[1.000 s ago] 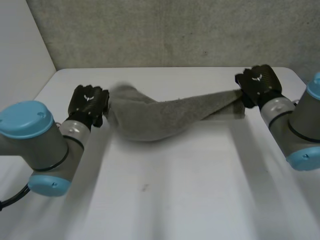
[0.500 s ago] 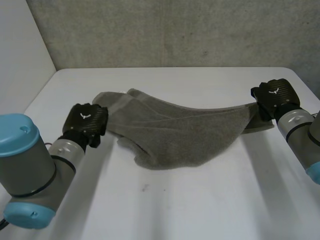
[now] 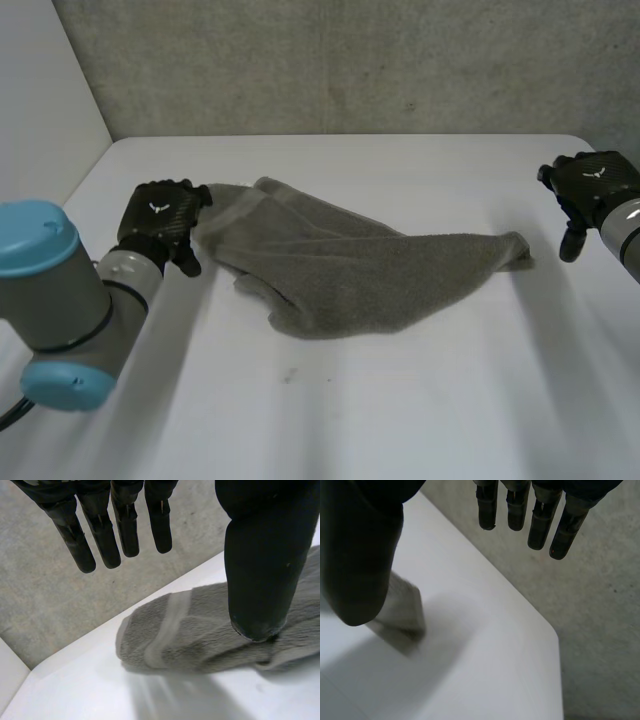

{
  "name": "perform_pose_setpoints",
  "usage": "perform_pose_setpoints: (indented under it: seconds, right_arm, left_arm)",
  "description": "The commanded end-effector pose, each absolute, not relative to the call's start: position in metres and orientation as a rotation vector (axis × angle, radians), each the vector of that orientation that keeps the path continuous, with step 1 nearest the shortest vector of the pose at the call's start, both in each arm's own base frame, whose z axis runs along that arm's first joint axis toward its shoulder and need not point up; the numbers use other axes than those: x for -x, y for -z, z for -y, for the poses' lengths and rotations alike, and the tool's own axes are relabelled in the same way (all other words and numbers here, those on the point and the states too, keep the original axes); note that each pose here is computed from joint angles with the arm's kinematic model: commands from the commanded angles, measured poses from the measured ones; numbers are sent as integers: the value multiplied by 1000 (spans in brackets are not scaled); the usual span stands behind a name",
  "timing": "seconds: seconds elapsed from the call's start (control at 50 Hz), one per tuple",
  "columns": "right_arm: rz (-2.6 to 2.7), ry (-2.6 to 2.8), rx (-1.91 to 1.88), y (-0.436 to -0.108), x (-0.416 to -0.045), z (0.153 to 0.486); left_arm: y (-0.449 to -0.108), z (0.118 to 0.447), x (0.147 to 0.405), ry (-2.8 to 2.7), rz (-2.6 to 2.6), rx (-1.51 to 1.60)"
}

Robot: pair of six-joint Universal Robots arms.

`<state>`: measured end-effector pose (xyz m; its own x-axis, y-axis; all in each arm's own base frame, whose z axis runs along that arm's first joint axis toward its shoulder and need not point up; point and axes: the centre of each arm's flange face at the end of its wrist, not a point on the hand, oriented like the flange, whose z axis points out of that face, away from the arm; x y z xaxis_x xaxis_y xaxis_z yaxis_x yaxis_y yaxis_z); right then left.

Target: Fold the towel.

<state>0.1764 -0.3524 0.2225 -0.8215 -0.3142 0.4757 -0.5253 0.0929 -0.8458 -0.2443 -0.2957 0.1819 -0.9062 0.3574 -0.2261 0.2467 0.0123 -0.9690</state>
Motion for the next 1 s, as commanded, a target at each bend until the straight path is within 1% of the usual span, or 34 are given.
perform_pose_setpoints:
  seconds: [0.02,0.08,0.1,0.14,0.16,0.2,0.26,0.3,0.32,0.36,0.42,0.46,0.48,0.52,0.64,0.8,1.0]
  right_arm:
    - [2366,-1969,-868,-237,-221,312]
    - [2479,-2005,-901,-232,-241,296]
    - [2479,-2005,-901,-232,-241,296]
    - [2595,-2019,-945,-223,-261,282]
    - [2595,-2019,-945,-223,-261,282]
    - [2720,-1978,-978,-206,-281,272]
    - [2778,-1961,-990,-199,-290,266]
    - [2877,-1926,-993,-186,-306,258]
    - [2877,-1926,-993,-186,-306,258]
    - [2956,-1869,-1002,-170,-320,251]
    - [2977,-1850,-1028,-163,-329,246]
    - [2998,-1810,-1101,-150,-343,236]
    - [2998,-1810,-1102,-150,-343,236]
    - [2986,-1805,-1130,-138,-353,232]
    - [2886,-1893,-1095,-125,-363,233]
    - [2687,-1972,-1160,-119,-365,241]
    - [2642,-1958,-1193,-115,-365,242]
  left_arm:
    - [-171,335,243,-2036,2134,678]
    - [-164,346,245,-2005,2104,713]
    - [-164,346,245,-2004,2104,714]
    - [-158,355,246,-1986,2081,736]
    - [-158,355,246,-1986,2081,737]
    - [-149,363,247,-1968,2083,744]
    - [-146,367,247,-1970,2084,744]
    - [-139,373,247,-1965,2091,747]
    - [-139,373,247,-1965,2091,747]
    - [-132,377,247,-1953,2103,746]
    - [-129,377,247,-1948,2107,746]
    - [-125,378,247,-1937,2114,748]
    - [-125,378,247,-1936,2114,748]
    - [-122,377,247,-1929,2120,749]
    - [-118,375,251,-1893,2086,790]
    - [-119,376,255,-1884,2053,812]
    - [-116,381,256,-1882,2054,812]
